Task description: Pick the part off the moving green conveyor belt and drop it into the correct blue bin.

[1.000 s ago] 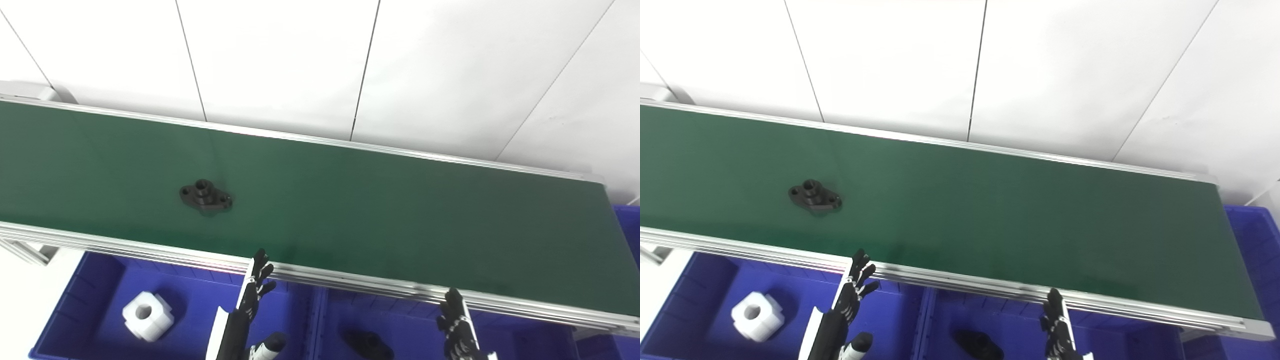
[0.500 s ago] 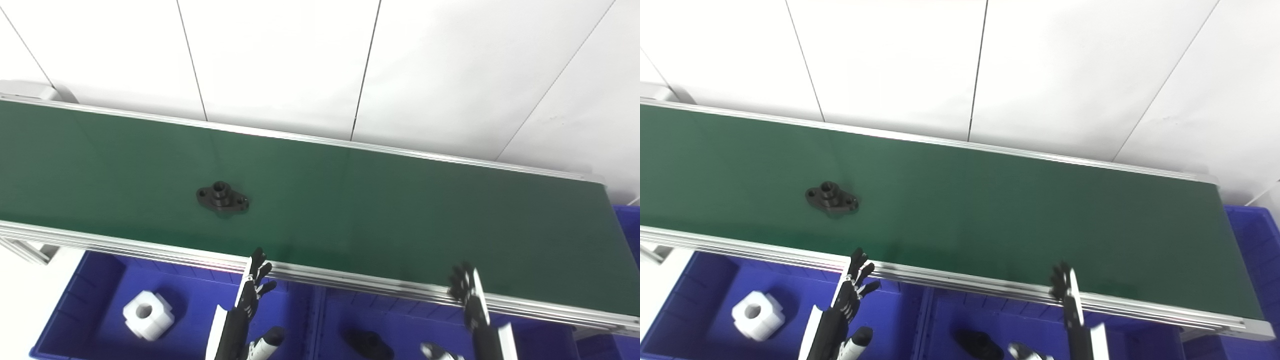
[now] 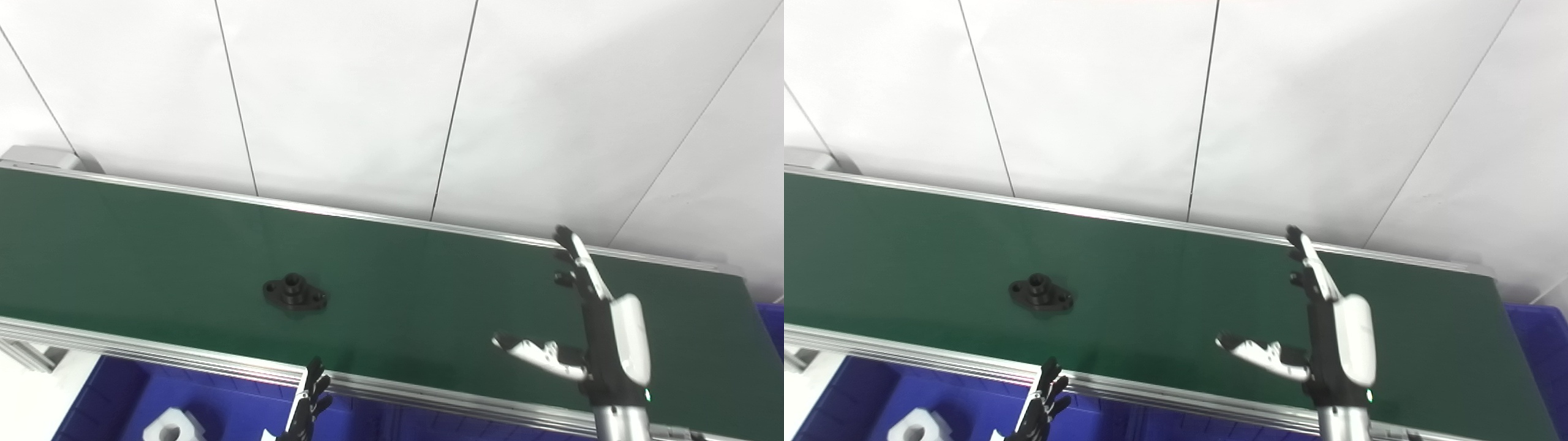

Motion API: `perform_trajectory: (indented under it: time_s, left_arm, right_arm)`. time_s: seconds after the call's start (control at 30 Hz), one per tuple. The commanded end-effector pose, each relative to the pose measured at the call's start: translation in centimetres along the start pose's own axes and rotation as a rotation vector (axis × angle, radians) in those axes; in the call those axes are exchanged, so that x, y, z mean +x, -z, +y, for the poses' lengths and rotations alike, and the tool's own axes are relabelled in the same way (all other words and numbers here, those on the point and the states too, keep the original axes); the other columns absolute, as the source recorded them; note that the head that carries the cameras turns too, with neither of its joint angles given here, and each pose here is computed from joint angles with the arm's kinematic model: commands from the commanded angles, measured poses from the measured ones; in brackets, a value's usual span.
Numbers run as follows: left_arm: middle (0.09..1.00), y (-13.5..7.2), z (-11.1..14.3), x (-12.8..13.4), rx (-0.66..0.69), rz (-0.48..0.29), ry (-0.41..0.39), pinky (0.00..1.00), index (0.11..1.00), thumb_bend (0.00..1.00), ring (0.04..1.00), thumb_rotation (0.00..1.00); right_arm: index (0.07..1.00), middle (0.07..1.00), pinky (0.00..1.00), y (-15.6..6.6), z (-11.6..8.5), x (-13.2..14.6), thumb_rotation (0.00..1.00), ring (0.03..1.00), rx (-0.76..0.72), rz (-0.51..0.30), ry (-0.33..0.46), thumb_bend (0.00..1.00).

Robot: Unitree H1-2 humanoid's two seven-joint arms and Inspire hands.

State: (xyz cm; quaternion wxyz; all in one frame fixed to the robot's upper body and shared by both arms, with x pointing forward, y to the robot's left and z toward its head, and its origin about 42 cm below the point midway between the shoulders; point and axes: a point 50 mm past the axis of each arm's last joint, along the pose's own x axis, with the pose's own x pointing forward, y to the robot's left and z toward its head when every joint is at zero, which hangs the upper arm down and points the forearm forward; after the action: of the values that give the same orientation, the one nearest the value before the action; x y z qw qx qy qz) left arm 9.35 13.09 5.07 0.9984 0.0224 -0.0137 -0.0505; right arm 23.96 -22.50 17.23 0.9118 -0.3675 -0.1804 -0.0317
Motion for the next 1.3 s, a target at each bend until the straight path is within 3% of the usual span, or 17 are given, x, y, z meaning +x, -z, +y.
perform_trajectory:
  time_s: [0.0, 0.13, 0.57, 1.1, 1.27]
  left_arm:
    - [1.0, -1.1, -1.3, 0.1, -0.043, -0.057, 0.014, 0.9, 1.0, 0.71, 0.958, 0.89]
    - [1.0, -1.3, -1.3, 0.1, -0.048, -0.055, 0.018, 0.89, 1.0, 0.74, 0.959, 0.89]
    - [0.992, -2.4, -1.3, 0.0, -0.055, -0.07, 0.016, 0.9, 1.0, 0.71, 0.947, 0.91]
    - [0.986, -2.8, -1.6, -0.3, -0.066, -0.055, 0.029, 0.9, 1.0, 0.75, 0.943, 0.91]
    - [0.989, -2.9, -1.9, -0.3, -0.08, -0.056, 0.03, 0.91, 1.0, 0.71, 0.947, 0.9]
  right_arm:
    - [0.916, 0.869, 0.66, -0.8, -0.5, 1.2, 0.57, 0.81, -0.046, -0.002, -0.001, 1.0]
    - [0.891, 0.848, 0.62, -1.0, 0.1, 3.0, 0.51, 0.779, -0.121, 0.012, -0.052, 1.0]
    - [0.872, 0.822, 0.72, -1.0, 3.8, 6.4, 0.48, 0.801, -0.216, 0.047, -0.24, 1.0]
    - [0.891, 0.833, 0.75, -2.9, 10.3, 8.7, 0.5, 0.801, -0.296, 0.017, -0.374, 1.0]
    - [0.884, 0.831, 0.77, -3.0, 11.9, 9.2, 0.5, 0.799, -0.309, 0.017, -0.411, 1.0]
